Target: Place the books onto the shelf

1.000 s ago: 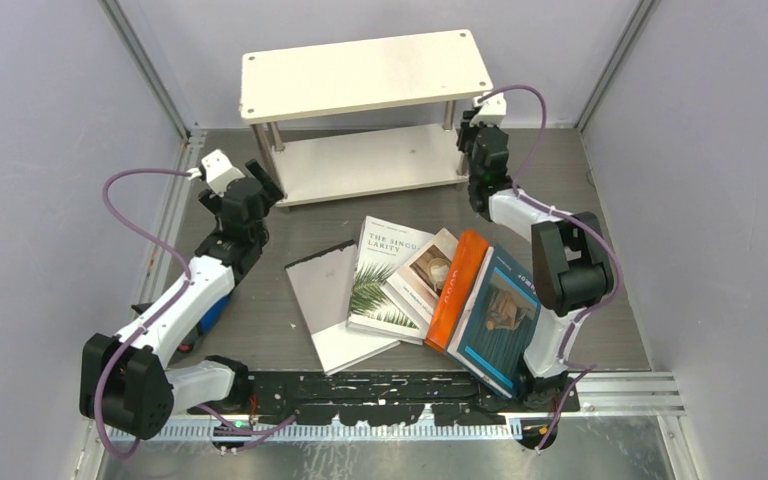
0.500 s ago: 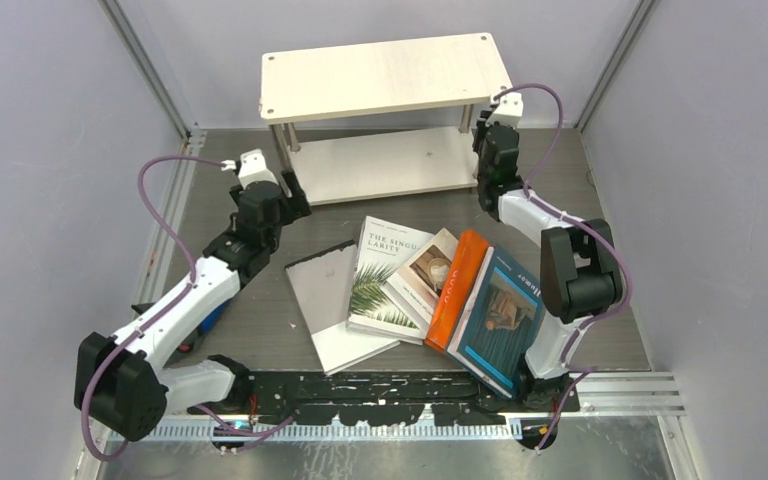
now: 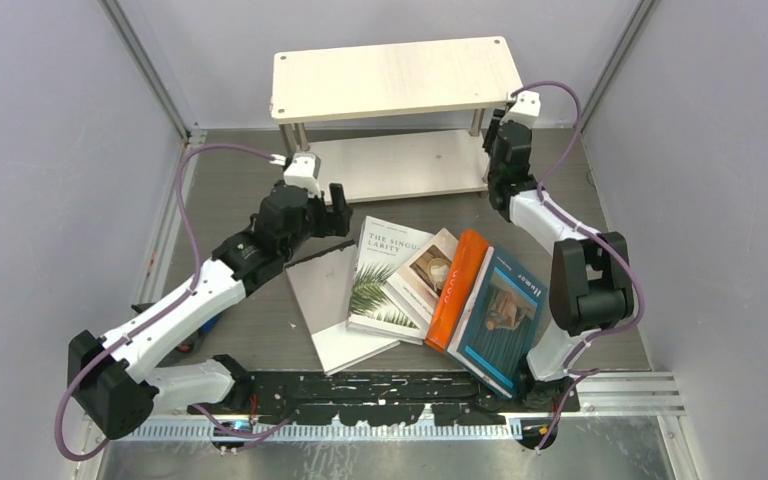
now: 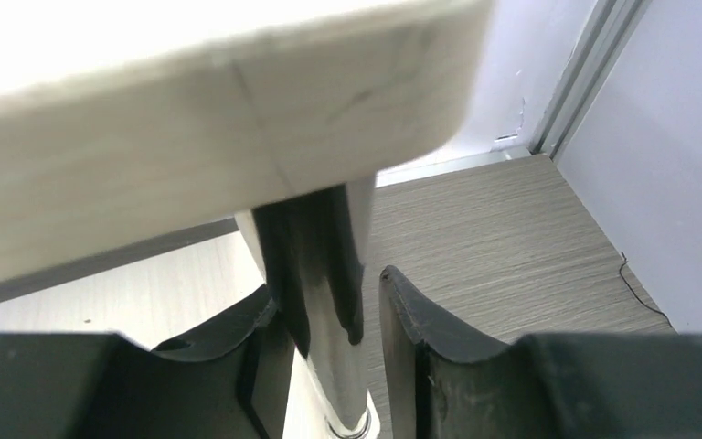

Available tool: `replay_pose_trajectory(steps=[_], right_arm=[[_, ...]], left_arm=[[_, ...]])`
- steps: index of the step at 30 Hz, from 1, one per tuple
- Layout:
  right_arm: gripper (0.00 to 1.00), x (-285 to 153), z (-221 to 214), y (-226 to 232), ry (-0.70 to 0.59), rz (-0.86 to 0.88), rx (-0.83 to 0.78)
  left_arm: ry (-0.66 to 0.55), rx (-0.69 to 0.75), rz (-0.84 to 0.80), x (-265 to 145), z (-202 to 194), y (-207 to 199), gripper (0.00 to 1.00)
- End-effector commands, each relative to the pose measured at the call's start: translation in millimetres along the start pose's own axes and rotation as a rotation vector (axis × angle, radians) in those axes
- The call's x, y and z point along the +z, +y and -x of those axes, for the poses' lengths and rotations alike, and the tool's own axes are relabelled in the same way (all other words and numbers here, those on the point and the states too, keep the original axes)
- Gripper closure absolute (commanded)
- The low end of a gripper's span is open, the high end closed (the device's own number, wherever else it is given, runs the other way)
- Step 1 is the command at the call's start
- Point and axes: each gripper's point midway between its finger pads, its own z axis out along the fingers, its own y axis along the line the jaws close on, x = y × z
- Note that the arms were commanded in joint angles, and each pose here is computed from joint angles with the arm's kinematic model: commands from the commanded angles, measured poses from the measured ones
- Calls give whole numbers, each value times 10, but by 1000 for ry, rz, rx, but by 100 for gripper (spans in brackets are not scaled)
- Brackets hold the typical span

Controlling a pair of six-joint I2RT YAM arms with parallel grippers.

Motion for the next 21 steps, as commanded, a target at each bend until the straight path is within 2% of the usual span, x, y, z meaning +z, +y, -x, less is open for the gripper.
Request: replay_pose_trajectory(steps=[1,11,16,21], right_arm=[[57,-251,797,-119,-162,0,134],[55,-776,1062,-112,-165,48,143],[55,-1114,1170,-427,-154,-61,187],[55,-1408,1206,-703,-124,-149,237]], left_arm=[[-5,49,-153,-247,139,-403,20],[66,149,-375,-492,-34,-1221,20],[148,240,-505,-562,-214,-1739,20],[242,273,-629,-606,-417,-2168,20]])
